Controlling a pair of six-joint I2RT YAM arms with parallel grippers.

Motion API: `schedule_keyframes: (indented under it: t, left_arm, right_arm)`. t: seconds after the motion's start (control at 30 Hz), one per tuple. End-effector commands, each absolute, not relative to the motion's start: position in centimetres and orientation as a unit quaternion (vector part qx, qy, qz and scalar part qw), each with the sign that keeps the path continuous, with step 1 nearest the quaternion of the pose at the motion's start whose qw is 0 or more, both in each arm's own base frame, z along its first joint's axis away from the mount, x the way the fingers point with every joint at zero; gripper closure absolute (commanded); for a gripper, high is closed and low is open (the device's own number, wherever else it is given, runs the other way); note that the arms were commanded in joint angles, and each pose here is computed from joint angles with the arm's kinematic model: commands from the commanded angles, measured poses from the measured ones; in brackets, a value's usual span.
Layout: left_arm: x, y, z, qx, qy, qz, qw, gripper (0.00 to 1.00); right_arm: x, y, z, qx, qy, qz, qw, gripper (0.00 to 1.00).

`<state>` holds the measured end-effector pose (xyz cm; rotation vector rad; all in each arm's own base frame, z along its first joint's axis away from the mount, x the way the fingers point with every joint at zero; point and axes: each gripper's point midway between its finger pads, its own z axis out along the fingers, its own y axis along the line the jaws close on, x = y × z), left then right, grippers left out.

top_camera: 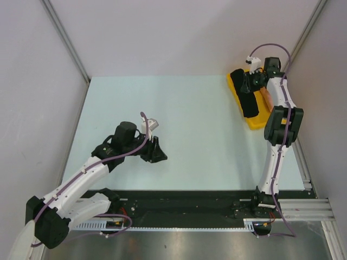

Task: Roll the t-shirts
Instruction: Place the T-shirt in the bin.

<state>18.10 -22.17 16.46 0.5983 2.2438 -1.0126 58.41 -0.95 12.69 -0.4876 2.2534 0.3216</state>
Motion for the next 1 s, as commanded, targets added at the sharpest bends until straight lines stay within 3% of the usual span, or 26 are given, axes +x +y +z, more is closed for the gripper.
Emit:
schedule_keyframes:
  t: [0.0, 0.5, 0.97]
  left_arm:
    - [18.3, -22.3, 16.5, 0.238, 0.837, -0.388, 0.305, 0.53]
    - [18.5, -22.1, 16.3, 0.234, 0.840, -0.385, 0.304, 0.53]
    - [18.4, -22.1, 16.2, 0.234, 0.840, -0.385, 0.303, 0.53]
  right_arm:
    - [58.6, -3.1, 12.0, -0.192, 0.895, 0.114, 0.385, 1.00]
    - [59.5, -6.2, 7.8, -0.177, 0.915, 0.062, 0.357, 1.00]
    - [61.5, -9.1, 9.5, -0.187, 0.907, -0.055, 0.373, 1.00]
